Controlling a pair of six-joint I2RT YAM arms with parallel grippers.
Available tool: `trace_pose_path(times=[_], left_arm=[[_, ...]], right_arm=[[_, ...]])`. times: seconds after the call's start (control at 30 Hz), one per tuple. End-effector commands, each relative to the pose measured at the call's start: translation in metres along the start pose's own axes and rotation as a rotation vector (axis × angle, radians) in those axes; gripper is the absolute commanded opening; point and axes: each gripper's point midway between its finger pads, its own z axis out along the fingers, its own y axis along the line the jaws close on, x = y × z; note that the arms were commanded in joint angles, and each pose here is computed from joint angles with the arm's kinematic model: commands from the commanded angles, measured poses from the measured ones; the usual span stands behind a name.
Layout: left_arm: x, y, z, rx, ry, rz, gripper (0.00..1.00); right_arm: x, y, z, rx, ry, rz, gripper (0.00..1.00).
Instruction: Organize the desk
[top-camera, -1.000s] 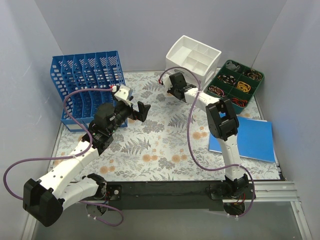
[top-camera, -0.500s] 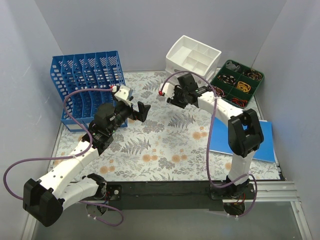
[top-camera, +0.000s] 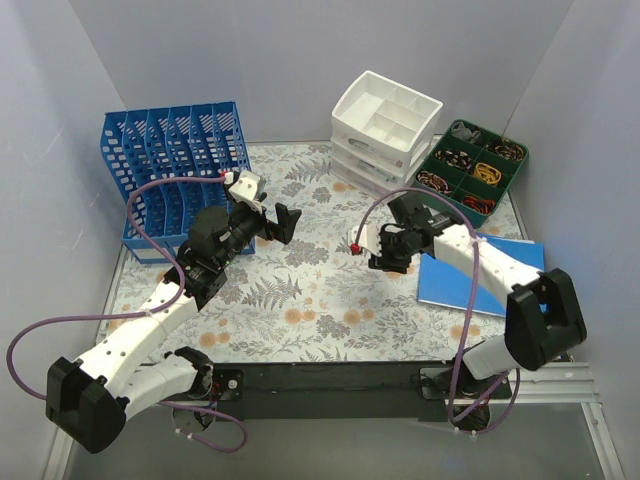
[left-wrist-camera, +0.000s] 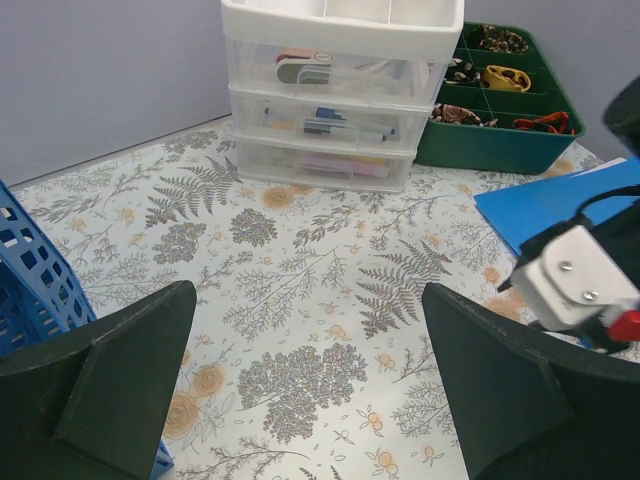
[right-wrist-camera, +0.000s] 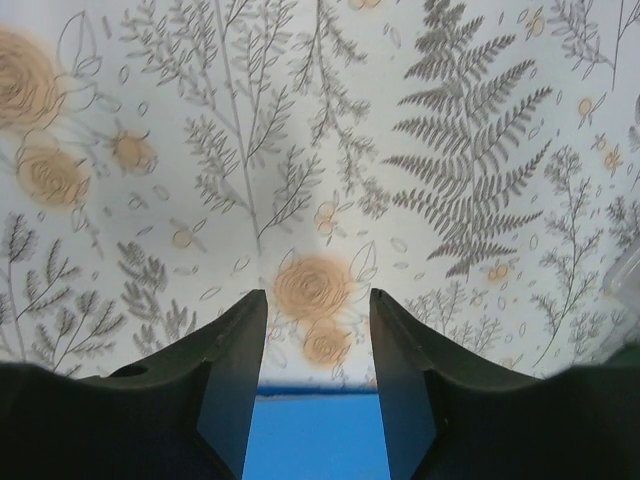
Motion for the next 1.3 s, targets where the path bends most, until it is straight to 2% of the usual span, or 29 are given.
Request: trace_pose_path(times=[0.0,0.17,0.37,0.5,0.77,0.93,1.03,1.1,1.13,1.17,1.2,1.23,1.27], left_arm=[[-0.004,0.0,-0.004,0.003,-0.013,0.006,0.98],[-0.001,-0.001,-0.004,0.008,-0.005,0.005,0.98],[-0.002,-0.001,-0.004,0.008,-0.007,0.003,0.98],[-0.001,-0.001,-0.003,0.01,-0.004,0.003,0.98],[0.003,-0.002,-0.002,0.015,0.006,-0.004,0.98],[0.003,-0.002,-0.002,0.016,0.006,-0.005,0.98],[0.002,-0.004,-0.002,0.023,0.005,-0.011,0.98],[0.004,-0.006,-0.001,0.035,0.01,-0.019,0.98],[0.004,-0.007,0.0,0.037,0.013,-0.025,0.98],[0.005,-0.01,0.0,0.051,0.015,-0.038,0.98],[0.005,-0.011,0.0,0.058,0.017,-0.045,0.98],[0.007,-0.013,0.002,0.067,0.023,-0.052,0.98],[0.008,-0.018,0.002,0.089,0.027,-0.068,0.98]], right_arm=[[0.019,0.026,-0.028,0.007,0.033,-0.062,0.55],[0.063,0.054,-0.042,0.034,0.148,-0.025,0.57],[0.107,0.066,-0.065,0.101,0.238,0.003,0.6],[0.141,0.083,-0.066,0.099,0.302,0.046,0.61],[0.169,0.105,-0.057,0.078,0.331,0.096,0.61],[0.183,0.102,-0.045,0.139,0.358,0.109,0.59],[0.187,0.101,-0.04,0.156,0.361,0.108,0.52],[0.188,0.106,-0.037,0.145,0.357,0.114,0.4],[0.187,0.108,-0.035,0.14,0.347,0.117,0.3],[0.187,0.109,-0.034,0.137,0.342,0.121,0.24],[0.187,0.111,-0.033,0.133,0.338,0.123,0.15],[0.185,0.112,-0.033,0.131,0.325,0.123,0.02],[0.184,0.112,-0.033,0.132,0.32,0.125,0.01]])
